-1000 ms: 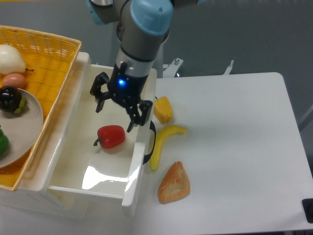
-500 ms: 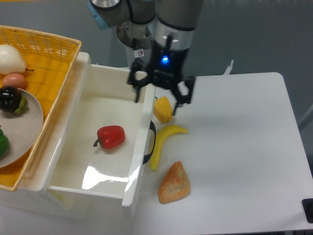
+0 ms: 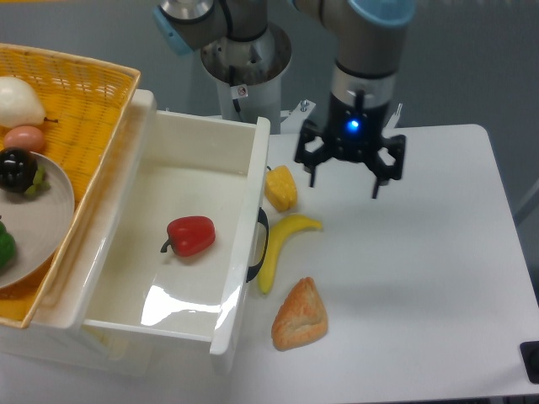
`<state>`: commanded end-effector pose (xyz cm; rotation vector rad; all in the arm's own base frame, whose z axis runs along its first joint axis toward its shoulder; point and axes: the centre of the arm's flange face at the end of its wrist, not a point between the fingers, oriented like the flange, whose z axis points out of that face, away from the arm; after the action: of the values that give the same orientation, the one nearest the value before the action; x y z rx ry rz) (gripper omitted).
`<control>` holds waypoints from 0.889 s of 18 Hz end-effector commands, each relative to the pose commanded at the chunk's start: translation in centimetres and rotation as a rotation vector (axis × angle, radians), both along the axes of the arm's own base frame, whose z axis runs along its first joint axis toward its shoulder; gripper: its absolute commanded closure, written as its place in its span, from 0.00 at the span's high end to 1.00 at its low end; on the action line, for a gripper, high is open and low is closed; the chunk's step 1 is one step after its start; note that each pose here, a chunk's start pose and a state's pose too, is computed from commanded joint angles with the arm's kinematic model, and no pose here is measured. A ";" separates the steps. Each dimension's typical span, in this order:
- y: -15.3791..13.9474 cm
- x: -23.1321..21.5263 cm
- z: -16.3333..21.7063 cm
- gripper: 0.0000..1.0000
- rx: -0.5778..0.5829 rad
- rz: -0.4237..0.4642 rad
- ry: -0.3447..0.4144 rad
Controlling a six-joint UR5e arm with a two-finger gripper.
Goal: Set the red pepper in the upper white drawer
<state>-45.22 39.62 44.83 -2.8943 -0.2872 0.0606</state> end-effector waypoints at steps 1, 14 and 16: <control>0.1 -0.4 -0.8 1.00 -0.009 -0.028 -0.007; -1.7 -5.7 -11.1 1.00 -0.231 -0.355 -0.047; -1.8 -6.1 -12.4 1.00 -0.261 -0.387 -0.060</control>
<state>-51.30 37.80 32.45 -3.1546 0.2964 -0.0593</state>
